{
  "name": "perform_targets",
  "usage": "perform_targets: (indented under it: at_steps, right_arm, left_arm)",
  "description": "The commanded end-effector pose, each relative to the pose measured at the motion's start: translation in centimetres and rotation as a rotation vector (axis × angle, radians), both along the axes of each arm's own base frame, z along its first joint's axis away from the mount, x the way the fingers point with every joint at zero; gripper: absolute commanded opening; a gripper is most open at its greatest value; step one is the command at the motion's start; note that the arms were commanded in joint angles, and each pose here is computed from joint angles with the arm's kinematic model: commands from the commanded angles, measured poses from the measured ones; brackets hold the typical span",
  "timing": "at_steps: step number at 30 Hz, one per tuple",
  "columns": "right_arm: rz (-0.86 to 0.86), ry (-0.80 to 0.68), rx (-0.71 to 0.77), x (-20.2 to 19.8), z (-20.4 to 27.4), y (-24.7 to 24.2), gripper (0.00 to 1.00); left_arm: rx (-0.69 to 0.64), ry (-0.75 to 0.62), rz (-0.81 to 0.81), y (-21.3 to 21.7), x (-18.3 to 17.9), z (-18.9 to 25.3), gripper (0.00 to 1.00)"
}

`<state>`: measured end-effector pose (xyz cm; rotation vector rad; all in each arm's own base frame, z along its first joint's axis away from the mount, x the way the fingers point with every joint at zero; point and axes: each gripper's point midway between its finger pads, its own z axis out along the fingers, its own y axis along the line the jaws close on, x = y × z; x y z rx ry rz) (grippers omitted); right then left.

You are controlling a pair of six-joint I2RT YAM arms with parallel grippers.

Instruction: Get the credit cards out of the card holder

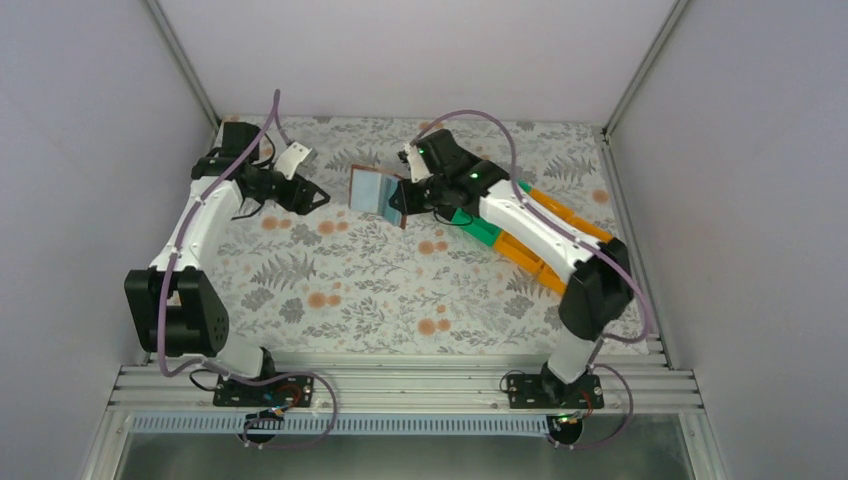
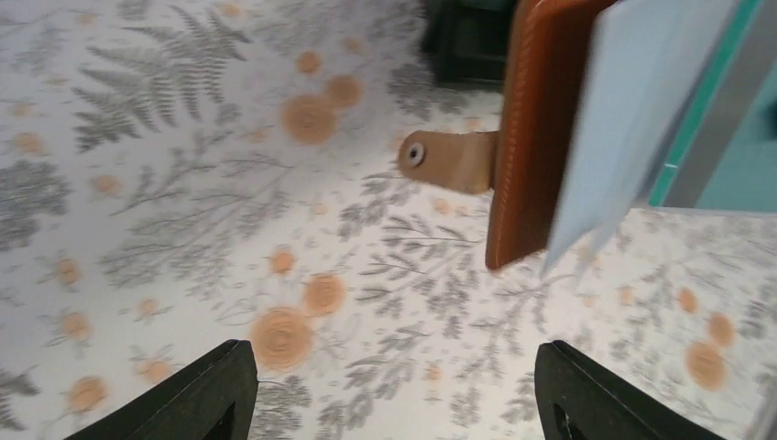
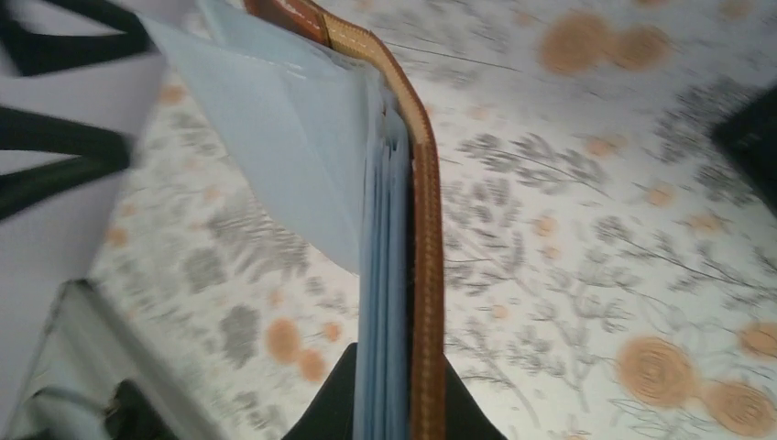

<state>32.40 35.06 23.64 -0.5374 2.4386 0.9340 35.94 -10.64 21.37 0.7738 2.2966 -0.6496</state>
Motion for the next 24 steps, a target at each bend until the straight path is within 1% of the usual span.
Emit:
perform_targets:
  at_steps: [1,3,4,6,7,9,10,12,16,18,24]
  right_arm:
    - [-0.220,0.051,-0.198,2.7,-3.7,-1.5,0.04]
    - [-0.206,0.043,-0.196,3.1,-4.2,-0.4,0.04]
    - [-0.184,0.045,-0.177,3.1,-4.2,0.4,0.04]
    - [-0.147,0.048,-0.161,3.1,-4.5,1.6,0.04]
    - [-0.127,0.049,-0.157,3.1,-4.6,2.1,0.04]
    - [-0.098,0.039,-0.143,3.1,-4.5,2.6,0.04]
    - [-0.077,0.025,-0.128,3.0,-4.1,2.8,0.04]
    - [-0.037,-0.013,-0.085,2.6,-2.9,3.2,0.04]
    - [0.073,-0.108,0.044,1.0,0.4,4.0,0.04]
    - [0.132,-0.143,0.110,0.1,1.9,4.5,0.04]
    - [0.258,-0.186,0.219,-2.0,4.3,5.4,0.04]
  left_arm:
    - [0.053,-0.108,0.084,1.8,2.4,1.4,0.76]
    - [0.044,-0.135,0.059,1.3,1.9,1.8,0.75]
    - [0.029,-0.143,0.035,0.7,1.5,2.1,0.72]
    - [-0.022,-0.132,-0.062,-1.6,-0.3,2.6,0.64]
    - [-0.060,-0.122,-0.130,-3.1,-1.6,3.0,0.61]
    - [-0.194,-0.083,-0.292,-6.5,-4.6,4.4,0.58]
    - [-0.248,-0.062,-0.347,-7.5,-5.6,4.9,0.57]
    - [-0.323,-0.031,-0.399,-8.3,-6.2,5.6,0.56]
    - [-0.405,-0.021,-0.341,-7.6,-4.5,5.8,0.53]
    - [-0.406,-0.041,-0.327,-7.6,-4.1,5.9,0.52]
    - [-0.374,-0.057,-0.318,-7.4,-4.4,6.0,0.52]
